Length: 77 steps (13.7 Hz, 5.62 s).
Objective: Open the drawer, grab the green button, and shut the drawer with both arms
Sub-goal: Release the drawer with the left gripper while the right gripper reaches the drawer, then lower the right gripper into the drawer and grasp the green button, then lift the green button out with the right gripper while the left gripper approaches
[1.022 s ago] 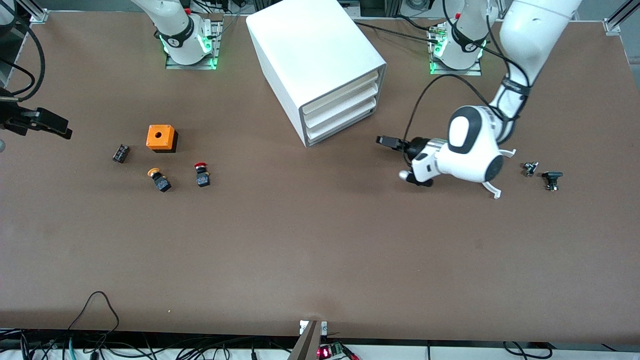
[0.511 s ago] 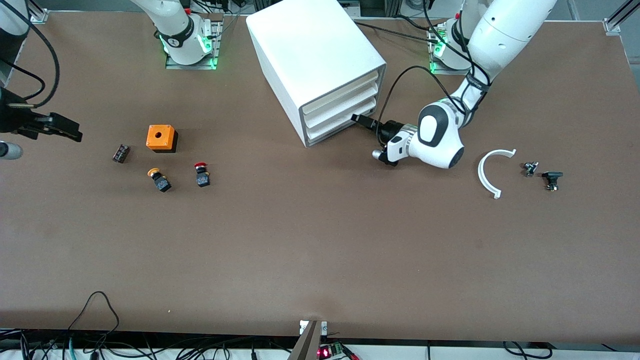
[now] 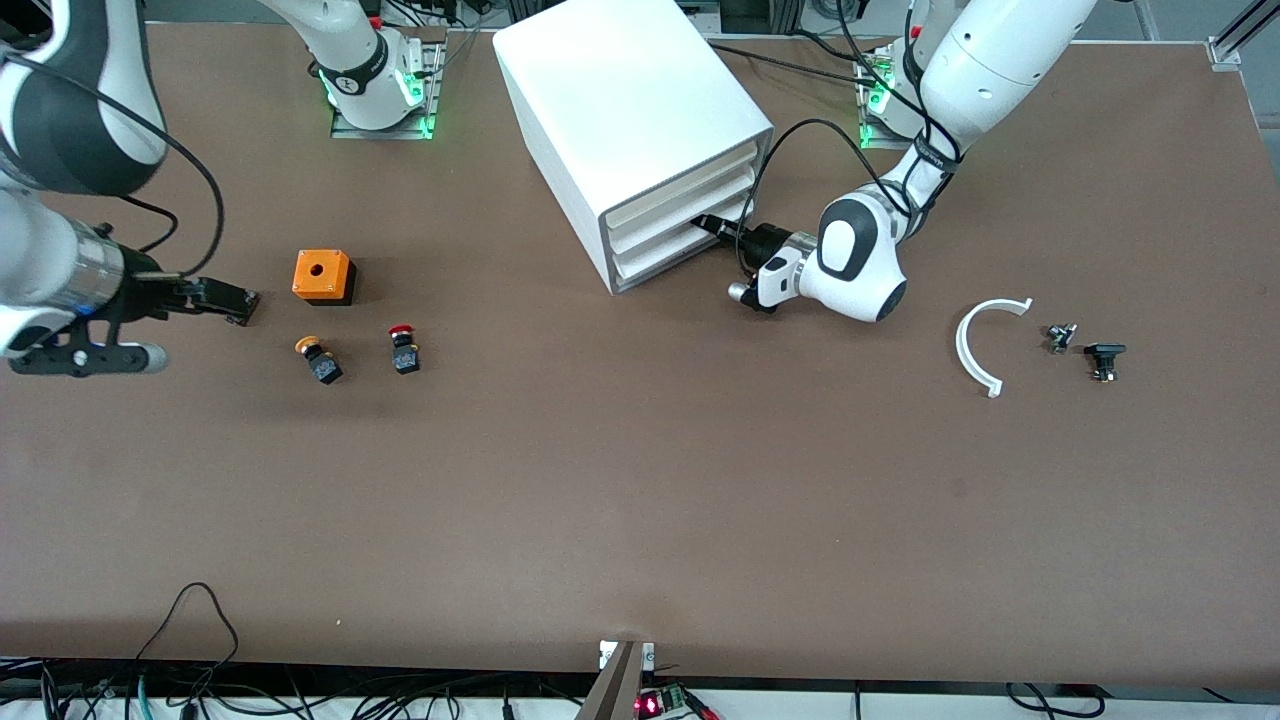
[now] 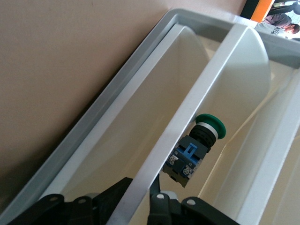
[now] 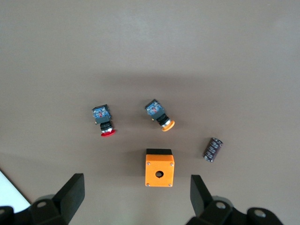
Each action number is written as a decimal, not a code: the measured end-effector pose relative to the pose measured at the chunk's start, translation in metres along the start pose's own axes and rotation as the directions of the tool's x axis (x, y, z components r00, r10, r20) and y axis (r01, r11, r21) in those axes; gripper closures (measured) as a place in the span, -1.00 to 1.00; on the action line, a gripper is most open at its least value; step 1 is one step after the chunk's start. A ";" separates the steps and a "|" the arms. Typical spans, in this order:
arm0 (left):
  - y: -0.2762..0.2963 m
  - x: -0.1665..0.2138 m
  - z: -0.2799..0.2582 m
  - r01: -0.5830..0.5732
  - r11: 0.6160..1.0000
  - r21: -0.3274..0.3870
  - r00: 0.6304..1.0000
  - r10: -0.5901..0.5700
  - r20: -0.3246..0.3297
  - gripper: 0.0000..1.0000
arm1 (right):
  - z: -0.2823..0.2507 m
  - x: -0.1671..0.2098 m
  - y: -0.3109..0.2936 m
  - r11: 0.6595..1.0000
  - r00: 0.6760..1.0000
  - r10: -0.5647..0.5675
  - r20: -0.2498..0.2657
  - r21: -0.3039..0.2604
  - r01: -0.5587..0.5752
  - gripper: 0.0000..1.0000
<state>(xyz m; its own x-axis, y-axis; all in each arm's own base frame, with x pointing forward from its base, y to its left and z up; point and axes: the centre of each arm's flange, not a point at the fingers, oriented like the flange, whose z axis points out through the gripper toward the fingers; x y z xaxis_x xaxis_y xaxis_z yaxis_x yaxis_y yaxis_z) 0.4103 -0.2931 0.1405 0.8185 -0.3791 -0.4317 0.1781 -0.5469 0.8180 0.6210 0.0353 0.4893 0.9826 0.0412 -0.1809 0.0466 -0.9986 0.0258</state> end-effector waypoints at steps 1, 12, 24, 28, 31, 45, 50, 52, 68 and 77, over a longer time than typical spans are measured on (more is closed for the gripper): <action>-0.001 0.003 -0.009 -0.007 1.000 0.007 1.000 0.007 -0.026 0.59 | 0.008 0.006 -0.009 1.000 1.000 -0.012 0.000 -0.001 0.012 -1.00; -0.002 0.042 -0.172 -0.035 0.995 0.088 0.917 0.068 -0.394 -0.41 | 0.064 0.013 -0.233 0.951 0.950 -0.294 -0.101 0.068 0.301 -1.00; 0.181 -0.180 -0.483 0.118 0.571 0.812 0.845 0.372 -0.384 -1.00 | 0.071 -0.091 -0.491 0.531 0.513 -0.813 -0.276 0.010 0.847 -1.00; 0.213 -0.212 -0.483 0.315 0.493 0.811 0.846 0.241 -0.475 -1.00 | 0.105 -0.099 -0.519 0.221 0.199 -0.944 -0.262 -0.057 0.974 -1.00; 0.210 -0.212 -0.484 0.359 0.496 0.790 0.834 0.210 -0.511 -1.00 | 0.127 -0.118 -0.547 0.056 0.029 -0.982 -0.186 -0.144 0.988 -1.00; 0.214 -0.212 -0.487 0.366 0.497 0.787 0.826 0.216 -0.520 -1.00 | 0.222 -0.100 -0.577 -0.001 -0.025 -0.986 -0.164 -0.144 0.990 -1.00; 0.213 -0.212 -0.487 0.366 0.497 0.787 0.826 0.215 -0.520 -1.00 | 0.228 -0.106 -0.583 -0.021 -0.043 -0.988 -0.147 -0.148 0.989 -0.94; 0.213 -0.211 -0.486 0.365 0.497 0.787 0.827 0.215 -0.519 -1.00 | 0.237 -0.106 -0.583 -0.021 -0.040 -0.989 -0.139 -0.140 0.990 -0.87; 0.195 -0.146 -0.471 0.324 0.503 0.802 0.823 0.268 -0.500 -1.00 | 0.234 -0.114 -0.600 -0.053 -0.077 -0.987 -0.138 -0.173 0.984 0.20; 0.123 0.027 -0.352 0.496 0.639 0.588 0.709 0.093 -0.699 -1.00 | 0.054 -0.088 -0.549 0.220 0.164 -0.960 -0.227 -0.246 0.944 0.20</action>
<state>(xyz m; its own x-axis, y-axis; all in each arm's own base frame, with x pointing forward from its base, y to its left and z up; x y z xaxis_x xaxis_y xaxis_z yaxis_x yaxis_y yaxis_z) 0.6468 -0.1079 0.3636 0.9787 0.2021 0.0357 0.1984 -0.9764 0.0857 0.4998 0.5777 0.4382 0.1572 0.9730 0.1691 0.9821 -0.1721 0.0771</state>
